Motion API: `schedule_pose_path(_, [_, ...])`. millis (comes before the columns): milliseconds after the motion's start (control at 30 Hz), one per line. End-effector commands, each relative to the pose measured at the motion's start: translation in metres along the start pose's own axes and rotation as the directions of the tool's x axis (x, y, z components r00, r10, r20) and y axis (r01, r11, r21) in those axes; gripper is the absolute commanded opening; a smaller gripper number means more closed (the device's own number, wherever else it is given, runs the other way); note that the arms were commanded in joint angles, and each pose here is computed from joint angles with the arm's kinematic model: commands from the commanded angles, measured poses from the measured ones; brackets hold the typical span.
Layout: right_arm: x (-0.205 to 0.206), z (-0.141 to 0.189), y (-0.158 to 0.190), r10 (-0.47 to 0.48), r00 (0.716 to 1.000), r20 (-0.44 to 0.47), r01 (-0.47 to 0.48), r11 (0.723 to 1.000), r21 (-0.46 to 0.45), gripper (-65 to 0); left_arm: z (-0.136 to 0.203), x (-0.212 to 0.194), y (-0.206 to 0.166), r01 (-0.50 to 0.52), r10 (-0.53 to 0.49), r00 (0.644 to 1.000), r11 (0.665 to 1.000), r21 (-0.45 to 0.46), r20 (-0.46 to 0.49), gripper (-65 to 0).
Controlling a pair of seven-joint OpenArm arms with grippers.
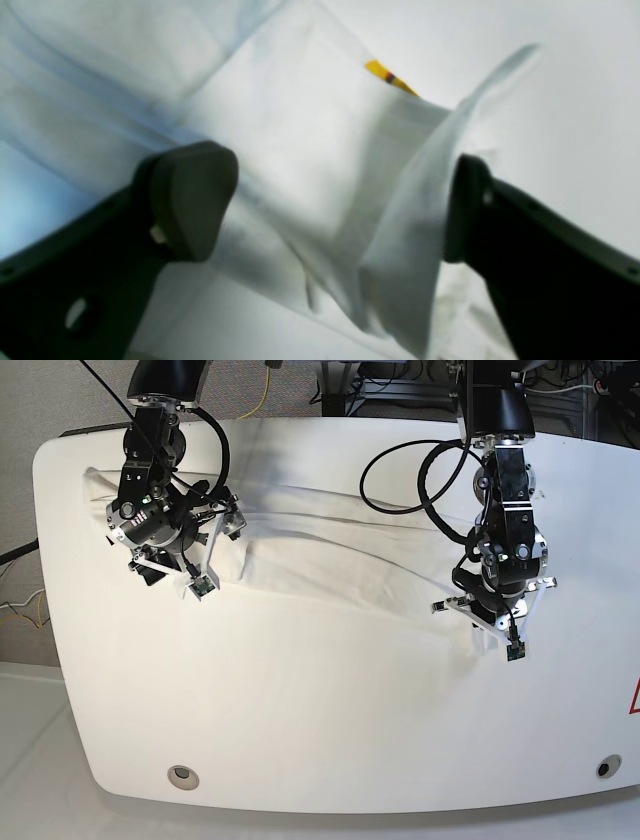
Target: Fold the T-shirt properly
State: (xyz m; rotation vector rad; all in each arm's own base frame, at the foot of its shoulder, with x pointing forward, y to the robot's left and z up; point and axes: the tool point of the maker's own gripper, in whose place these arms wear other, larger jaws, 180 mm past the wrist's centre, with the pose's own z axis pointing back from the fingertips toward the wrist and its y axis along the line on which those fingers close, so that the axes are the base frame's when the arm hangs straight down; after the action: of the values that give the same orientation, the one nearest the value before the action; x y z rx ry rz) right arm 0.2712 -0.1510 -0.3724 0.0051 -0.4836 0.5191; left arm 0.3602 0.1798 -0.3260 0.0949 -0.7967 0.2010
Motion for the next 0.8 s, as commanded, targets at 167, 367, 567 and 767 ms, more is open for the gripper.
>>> schedule_pose_path(167, [0.003,0.004,0.004,0.005,1.0,0.026,-0.005,1.0,0.005,-30.6,0.004,0.026,0.022,0.034,-0.037,0.997,0.998,0.048,0.072,-61.4])
schedule_pose_path(367, [0.005,0.003,0.007,-0.007,1.0,0.03,0.007,1.0,0.01,-55.2,0.004,0.027,0.026,0.042,-0.046,0.996,0.998,0.056,0.075,-61.2])
schedule_pose_path(567, [0.007,0.003,0.005,-0.007,0.999,0.036,0.006,1.0,0.007,-65.0,0.004,0.027,0.026,0.042,-0.046,0.996,0.998,0.056,0.074,-61.2])
schedule_pose_path(767, [0.004,0.002,0.006,-0.009,1.0,0.026,0.009,1.0,0.008,-64.5,0.004,0.027,0.026,0.042,-0.046,0.996,0.998,0.054,0.074,-61.2])
